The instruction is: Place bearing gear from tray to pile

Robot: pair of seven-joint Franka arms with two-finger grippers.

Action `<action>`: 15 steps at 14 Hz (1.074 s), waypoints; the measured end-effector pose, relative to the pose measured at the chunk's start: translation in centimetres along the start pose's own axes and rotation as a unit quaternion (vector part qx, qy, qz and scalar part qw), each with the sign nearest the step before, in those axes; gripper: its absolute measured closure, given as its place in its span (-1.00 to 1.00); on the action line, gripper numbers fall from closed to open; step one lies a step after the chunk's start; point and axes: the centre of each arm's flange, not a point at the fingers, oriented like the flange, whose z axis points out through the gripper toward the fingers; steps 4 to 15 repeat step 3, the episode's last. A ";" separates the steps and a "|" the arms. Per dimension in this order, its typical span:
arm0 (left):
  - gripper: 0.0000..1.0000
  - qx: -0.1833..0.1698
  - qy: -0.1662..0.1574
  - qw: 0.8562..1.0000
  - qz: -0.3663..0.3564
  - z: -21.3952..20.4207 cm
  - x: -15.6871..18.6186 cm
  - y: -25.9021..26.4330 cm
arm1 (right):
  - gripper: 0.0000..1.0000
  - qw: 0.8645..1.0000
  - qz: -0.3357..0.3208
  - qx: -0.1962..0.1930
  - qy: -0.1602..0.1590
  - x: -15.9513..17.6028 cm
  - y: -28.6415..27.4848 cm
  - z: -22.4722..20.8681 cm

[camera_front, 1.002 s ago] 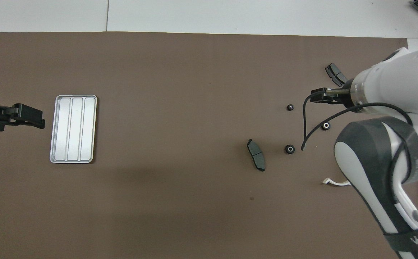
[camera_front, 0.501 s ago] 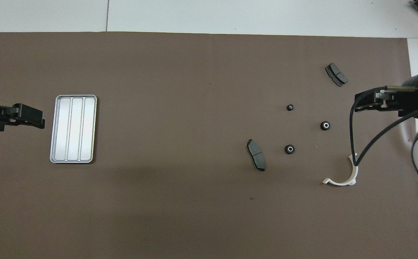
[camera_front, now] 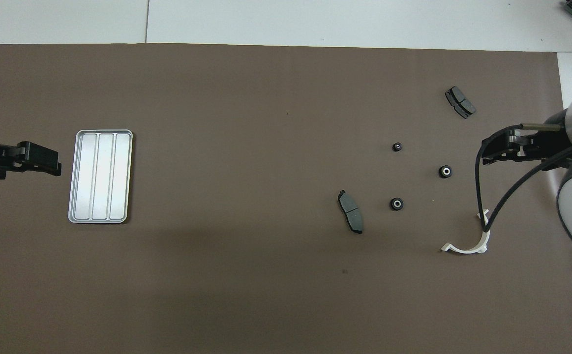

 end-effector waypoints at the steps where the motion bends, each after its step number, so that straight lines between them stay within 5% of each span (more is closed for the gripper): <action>1: -1.00 0.000 0.000 1.000 0.000 0.0 0.0 0.0 | -1.00 1.000 0.000 0.000 -0.001 0.0 0.0 0.1; 15: -1.00 0.000 0.000 1.000 0.000 0.0 0.0 0.0 | -1.00 1.000 -0.002 0.000 0.000 0.0 -0.2 0.3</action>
